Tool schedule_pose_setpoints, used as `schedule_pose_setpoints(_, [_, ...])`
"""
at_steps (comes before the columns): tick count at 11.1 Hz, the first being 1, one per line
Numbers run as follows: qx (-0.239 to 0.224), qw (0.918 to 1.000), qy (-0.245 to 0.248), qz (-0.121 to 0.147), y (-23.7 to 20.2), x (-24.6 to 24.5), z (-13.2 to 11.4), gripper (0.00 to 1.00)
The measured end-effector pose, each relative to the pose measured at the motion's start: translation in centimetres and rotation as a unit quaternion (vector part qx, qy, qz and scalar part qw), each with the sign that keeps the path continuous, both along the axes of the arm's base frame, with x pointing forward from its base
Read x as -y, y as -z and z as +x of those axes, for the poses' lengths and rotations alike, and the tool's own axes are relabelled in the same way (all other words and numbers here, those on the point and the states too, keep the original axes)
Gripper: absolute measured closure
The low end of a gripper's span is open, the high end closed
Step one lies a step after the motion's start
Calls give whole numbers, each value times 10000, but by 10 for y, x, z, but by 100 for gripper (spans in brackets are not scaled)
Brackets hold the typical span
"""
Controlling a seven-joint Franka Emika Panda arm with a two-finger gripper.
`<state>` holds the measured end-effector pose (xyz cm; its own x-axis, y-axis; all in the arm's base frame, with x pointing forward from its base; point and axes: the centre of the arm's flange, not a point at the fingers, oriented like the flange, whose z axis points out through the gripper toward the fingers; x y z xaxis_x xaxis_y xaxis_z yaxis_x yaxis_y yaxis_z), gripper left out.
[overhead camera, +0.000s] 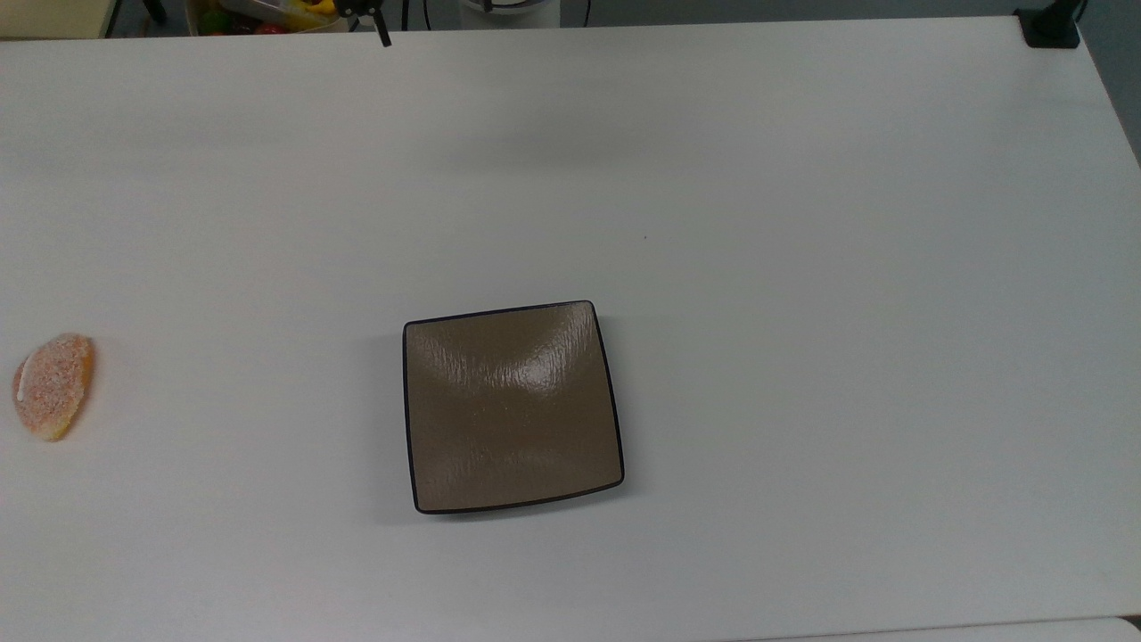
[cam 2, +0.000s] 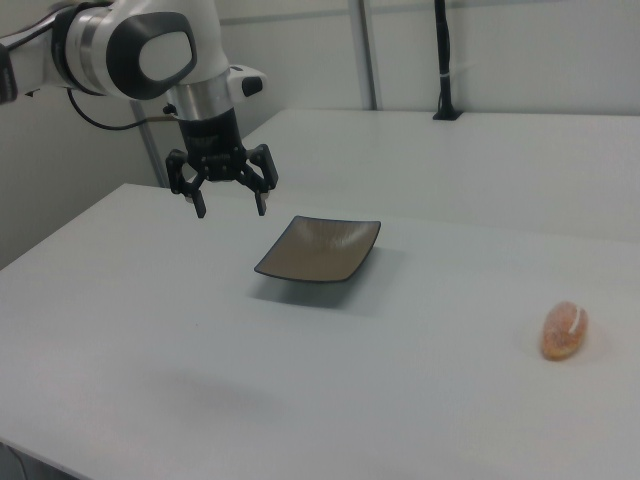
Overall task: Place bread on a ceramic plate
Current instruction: 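Move the open gripper from above the plate toward the orange bread roll, then lower the open gripper over the orange bread roll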
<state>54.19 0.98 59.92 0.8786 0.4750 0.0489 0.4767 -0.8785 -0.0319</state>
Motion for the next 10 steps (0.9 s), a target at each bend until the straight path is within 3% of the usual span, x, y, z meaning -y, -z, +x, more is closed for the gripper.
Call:
schedule_pose_setpoints(6, [-250, 9987, 364, -235, 26, 54, 9, 0])
schedule_pose_setpoints(10, [260, 9966, 675, -386, 34, 96, 39, 0])
